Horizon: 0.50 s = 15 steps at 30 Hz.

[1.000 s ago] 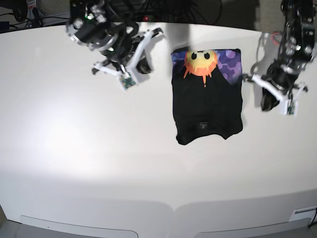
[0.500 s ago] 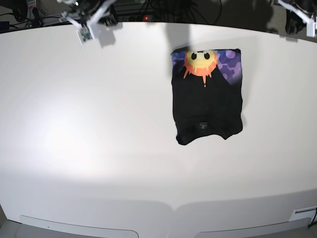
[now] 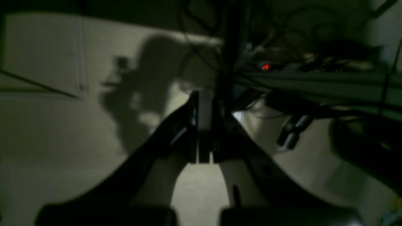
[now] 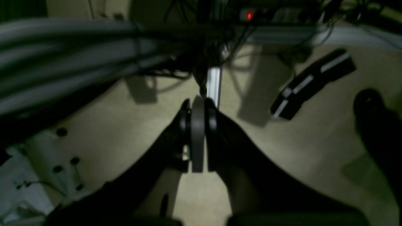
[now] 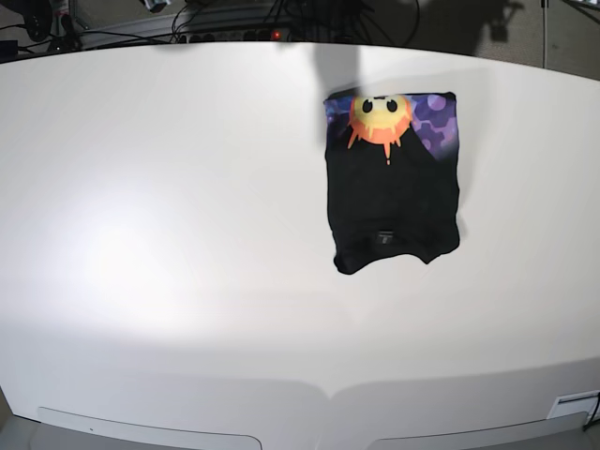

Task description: Fold the T-shirt properly

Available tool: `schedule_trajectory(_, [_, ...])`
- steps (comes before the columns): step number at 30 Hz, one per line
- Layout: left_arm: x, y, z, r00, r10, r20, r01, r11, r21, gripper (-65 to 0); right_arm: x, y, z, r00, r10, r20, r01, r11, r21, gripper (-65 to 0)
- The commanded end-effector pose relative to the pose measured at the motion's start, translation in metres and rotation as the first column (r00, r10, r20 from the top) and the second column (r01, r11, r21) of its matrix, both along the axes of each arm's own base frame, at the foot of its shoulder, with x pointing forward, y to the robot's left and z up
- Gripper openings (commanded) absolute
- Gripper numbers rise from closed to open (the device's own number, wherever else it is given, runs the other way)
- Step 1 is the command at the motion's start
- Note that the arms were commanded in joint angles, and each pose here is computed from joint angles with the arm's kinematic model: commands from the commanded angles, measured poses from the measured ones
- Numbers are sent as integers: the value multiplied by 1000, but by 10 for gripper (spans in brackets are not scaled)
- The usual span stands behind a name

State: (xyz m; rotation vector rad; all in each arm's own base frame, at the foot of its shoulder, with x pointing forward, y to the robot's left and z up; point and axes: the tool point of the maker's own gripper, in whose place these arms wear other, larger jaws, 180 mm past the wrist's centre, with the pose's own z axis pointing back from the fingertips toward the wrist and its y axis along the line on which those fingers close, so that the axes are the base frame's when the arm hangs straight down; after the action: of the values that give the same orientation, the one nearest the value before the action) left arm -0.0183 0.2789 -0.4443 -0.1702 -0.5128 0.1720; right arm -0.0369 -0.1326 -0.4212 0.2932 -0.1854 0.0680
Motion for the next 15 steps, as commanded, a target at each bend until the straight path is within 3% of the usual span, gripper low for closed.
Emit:
schedule_trajectory(1, [-6,6,-6,1000,24,-12,-24,1000,-8,-650,-7,-3,-8,1000,-3,-18,3,1000,-3,-650])
schedule_trajectory(4, [-18,15,-47,991,108,-81,-110,994,-25,-650,-23,-14,-49,994,-21,-103,20,1000,-10,-650])
schedule_trajectory(9, [-33,16,-105,976,147,-162,-149,989,0,-650,-33,-37,-107,973,-63,-224,66,998,5,-650])
schedule_trajectory(15, [-33,-3,-144,970,146,-193,-154,988,-25,-650,-15,-72,-158,963,-140,-232,138,990,-22,-650])
